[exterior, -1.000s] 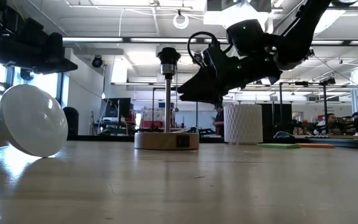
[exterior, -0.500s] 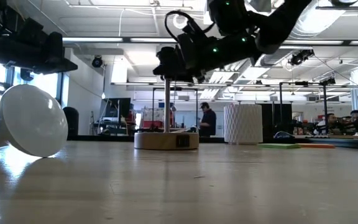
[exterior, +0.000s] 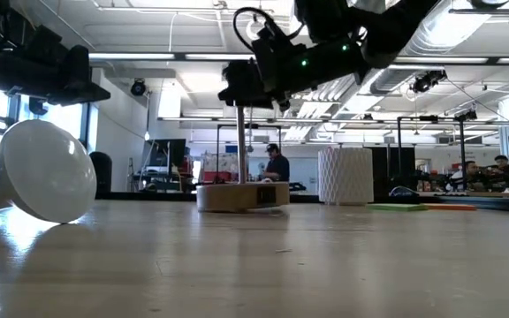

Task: Screw lightbulb
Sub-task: Insert the white lightbulb into the brown lamp

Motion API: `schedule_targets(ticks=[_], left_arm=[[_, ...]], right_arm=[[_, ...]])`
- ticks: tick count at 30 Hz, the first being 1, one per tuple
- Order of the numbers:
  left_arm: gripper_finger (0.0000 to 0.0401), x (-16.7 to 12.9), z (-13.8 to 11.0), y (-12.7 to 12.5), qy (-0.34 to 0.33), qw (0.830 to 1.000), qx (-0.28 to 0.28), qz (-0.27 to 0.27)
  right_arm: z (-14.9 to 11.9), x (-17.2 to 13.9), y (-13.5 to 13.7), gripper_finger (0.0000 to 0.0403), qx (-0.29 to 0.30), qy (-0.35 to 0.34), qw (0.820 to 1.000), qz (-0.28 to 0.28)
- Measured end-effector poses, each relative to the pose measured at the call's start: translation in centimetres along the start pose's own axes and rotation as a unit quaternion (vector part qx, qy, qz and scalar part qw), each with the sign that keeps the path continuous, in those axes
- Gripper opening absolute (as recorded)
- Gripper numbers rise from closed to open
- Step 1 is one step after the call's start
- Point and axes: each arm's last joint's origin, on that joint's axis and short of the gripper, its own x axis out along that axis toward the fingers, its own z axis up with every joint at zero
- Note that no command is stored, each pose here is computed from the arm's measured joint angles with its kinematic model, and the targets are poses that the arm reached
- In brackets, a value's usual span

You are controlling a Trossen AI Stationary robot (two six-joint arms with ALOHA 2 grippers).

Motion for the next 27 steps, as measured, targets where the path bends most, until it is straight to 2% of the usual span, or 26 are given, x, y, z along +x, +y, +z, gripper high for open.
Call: schedule_targets(ticks=[6, 9, 17, 21, 27], left_arm=[[0.0001, 0.0, 0.0, 0.0, 0.000, 1.000, -0.029, -0.002], [0.0001, 0.0, 0.0, 0.0, 0.000, 0.999, -0.040, -0.002], [0.0001, 0.0, 0.0, 0.0, 0.000, 0.999, -0.039, -0.002], [0.0001, 0.0, 0.0, 0.0, 0.000, 0.999, -0.039, -0.002], [0.0001, 0.0, 0.0, 0.0, 0.000, 0.999, -0.039, -0.002]], right_arm=[[1.7, -2.3, -0.2, 0.0136, -0.023, -0.004, 1.000, 0.000], [1.2, -3.9, -0.6, 0.0136, -0.014, 0.000, 1.000, -0.008], [-1.4, -8.0, -1.2, 0.0136, 0.040, -0.031, 0.995, -0.081], [-2.6, -9.1, -0.3, 0.0136, 0.078, -0.029, 0.992, -0.097], [-3.5, -9.8, 3.0, 0.0136, 0.084, -0.009, 0.992, -0.095]])
